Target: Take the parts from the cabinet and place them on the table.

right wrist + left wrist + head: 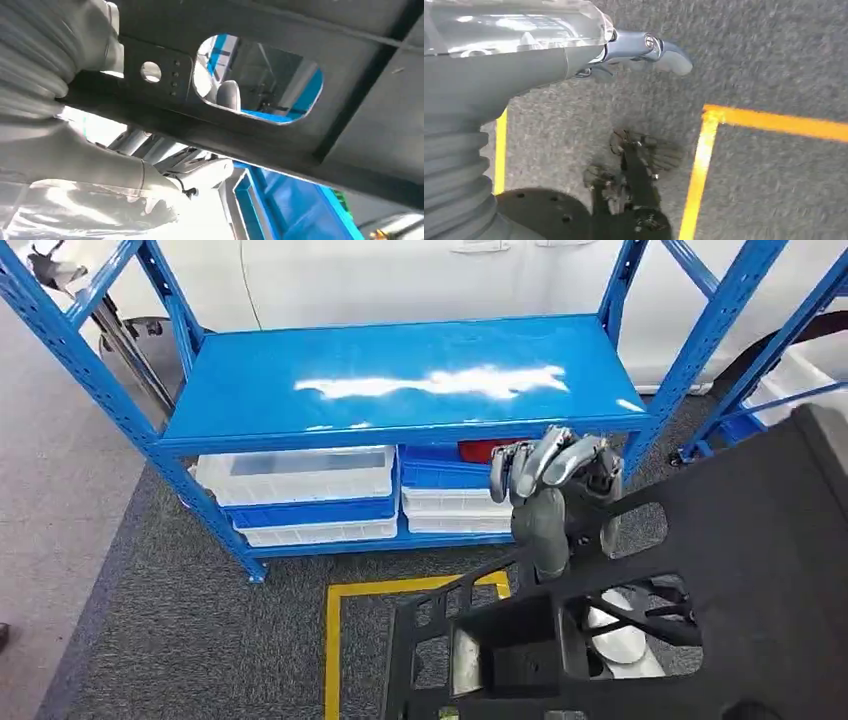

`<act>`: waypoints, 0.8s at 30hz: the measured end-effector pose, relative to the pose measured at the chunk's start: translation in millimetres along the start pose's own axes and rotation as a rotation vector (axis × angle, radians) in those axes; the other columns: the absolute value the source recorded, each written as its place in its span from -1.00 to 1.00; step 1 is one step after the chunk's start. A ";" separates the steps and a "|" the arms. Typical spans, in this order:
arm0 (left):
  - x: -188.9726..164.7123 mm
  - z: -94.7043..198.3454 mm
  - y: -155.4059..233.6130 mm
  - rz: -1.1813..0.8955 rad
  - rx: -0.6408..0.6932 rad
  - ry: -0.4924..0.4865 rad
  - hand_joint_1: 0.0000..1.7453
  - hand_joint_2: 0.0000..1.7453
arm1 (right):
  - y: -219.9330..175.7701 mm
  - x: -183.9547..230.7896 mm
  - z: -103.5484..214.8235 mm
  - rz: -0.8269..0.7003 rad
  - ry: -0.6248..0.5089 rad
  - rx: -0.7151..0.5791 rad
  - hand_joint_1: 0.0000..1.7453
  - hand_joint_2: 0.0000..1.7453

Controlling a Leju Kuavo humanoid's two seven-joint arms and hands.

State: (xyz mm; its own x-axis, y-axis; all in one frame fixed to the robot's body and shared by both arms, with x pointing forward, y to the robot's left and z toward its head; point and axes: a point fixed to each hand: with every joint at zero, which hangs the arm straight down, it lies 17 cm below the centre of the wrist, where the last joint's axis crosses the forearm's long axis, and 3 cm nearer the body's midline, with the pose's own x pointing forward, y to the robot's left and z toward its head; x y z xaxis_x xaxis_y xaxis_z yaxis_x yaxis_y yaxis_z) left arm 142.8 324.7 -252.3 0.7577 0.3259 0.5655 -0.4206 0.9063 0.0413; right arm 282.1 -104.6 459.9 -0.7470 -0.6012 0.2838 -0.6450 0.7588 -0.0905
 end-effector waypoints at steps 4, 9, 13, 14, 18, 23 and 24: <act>-0.8 -0.1 -0.6 -0.003 -0.011 0.008 -1.00 1.00 | -3.1 5.0 -19.2 -0.027 0.007 0.012 1.00 1.00; -2.5 -0.8 4.1 -0.004 -0.007 0.021 -1.00 1.00 | -0.7 11.8 -26.6 -0.021 -0.017 0.046 1.00 1.00; -2.6 -1.2 3.9 0.002 -0.005 0.027 -1.00 1.00 | -0.2 14.1 -26.6 -0.006 -0.030 0.057 1.00 1.00; -2.8 -1.2 4.7 0.004 -0.003 0.028 -1.00 1.00 | -0.3 14.8 -26.8 -0.002 -0.035 0.059 1.00 1.00; -5.7 -0.2 6.7 0.006 0.001 0.032 -1.00 1.00 | -2.2 15.2 -23.6 0.009 -0.034 0.065 1.00 1.00; -3.3 -0.9 5.3 0.004 -0.002 0.027 -1.00 1.00 | -4.3 15.7 -21.7 0.028 -0.035 0.071 1.00 1.00; -3.5 -0.8 5.4 0.004 -0.003 0.028 -1.00 1.00 | -6.7 16.6 -21.1 0.038 -0.038 0.067 1.00 1.00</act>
State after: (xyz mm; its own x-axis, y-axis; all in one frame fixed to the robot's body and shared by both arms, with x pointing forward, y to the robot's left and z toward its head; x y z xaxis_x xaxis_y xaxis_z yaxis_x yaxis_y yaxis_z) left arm 138.3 328.7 -254.7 0.7693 0.3370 0.5427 -0.4222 0.9058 0.0360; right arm 277.4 -114.4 485.4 -0.7759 -0.5824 0.2424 -0.6245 0.7636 -0.1643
